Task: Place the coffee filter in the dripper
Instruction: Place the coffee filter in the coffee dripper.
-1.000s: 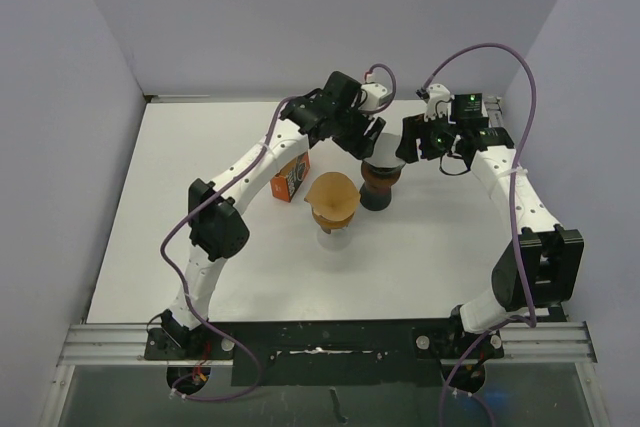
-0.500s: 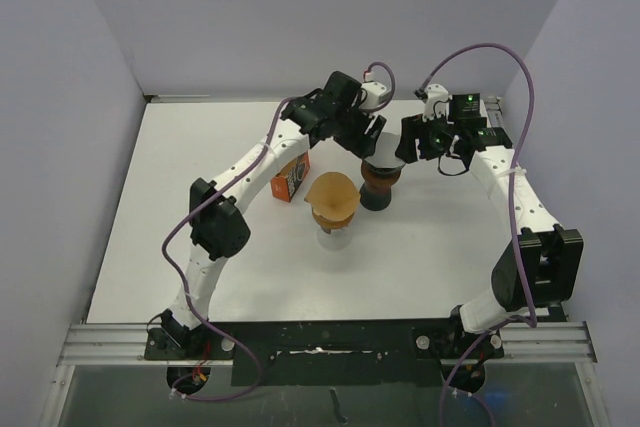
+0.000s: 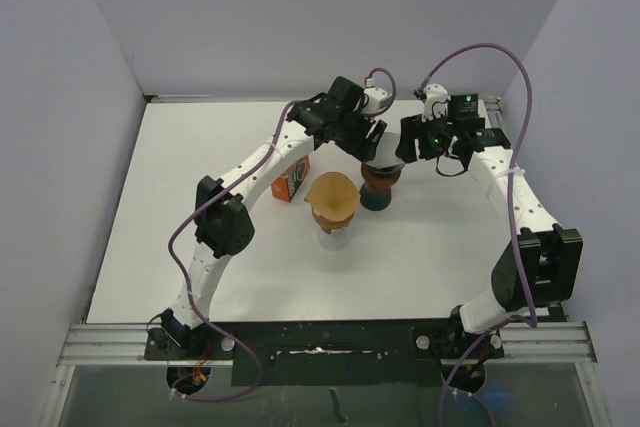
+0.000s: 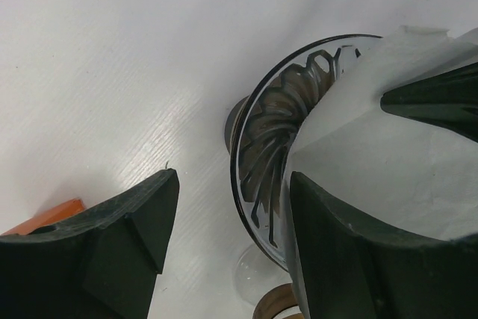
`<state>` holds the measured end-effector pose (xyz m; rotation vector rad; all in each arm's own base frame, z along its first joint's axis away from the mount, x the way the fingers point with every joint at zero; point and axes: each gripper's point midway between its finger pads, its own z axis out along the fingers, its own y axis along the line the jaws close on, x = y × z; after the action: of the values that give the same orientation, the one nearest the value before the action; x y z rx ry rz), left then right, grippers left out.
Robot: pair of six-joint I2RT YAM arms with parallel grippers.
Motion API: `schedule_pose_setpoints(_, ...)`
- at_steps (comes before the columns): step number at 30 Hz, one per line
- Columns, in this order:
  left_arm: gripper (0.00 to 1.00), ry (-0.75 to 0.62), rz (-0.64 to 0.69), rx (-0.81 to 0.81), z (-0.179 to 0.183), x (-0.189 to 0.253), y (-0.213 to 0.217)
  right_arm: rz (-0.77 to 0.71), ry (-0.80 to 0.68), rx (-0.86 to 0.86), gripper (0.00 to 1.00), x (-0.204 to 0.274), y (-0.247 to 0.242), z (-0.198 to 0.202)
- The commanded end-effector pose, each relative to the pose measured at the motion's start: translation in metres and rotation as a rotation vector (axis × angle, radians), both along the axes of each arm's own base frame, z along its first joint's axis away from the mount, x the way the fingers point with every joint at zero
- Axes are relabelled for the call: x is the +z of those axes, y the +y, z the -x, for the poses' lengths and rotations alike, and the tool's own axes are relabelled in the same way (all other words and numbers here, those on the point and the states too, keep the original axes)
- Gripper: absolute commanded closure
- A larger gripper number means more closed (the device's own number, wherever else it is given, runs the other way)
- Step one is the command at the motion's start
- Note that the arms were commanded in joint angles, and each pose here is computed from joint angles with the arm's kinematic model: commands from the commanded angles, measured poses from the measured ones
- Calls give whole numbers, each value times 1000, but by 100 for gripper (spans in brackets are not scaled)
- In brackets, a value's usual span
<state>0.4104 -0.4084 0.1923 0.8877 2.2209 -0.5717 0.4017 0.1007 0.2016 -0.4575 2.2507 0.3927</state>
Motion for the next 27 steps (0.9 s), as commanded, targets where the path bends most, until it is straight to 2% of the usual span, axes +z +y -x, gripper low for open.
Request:
schedule_pose_setpoints(1,39,-60,67,4,-14,22,-9,10,-22,6,35,-6,2,-8)
schedule_pose_setpoints(16,39,-54,61,4,-16,16,-10,19,-3,13,35,-15,3,-7)
schedule_pose_setpoints(27,38,-102,143,-46,-13,59,-12,-60,-32,99,31,16,22,-6)
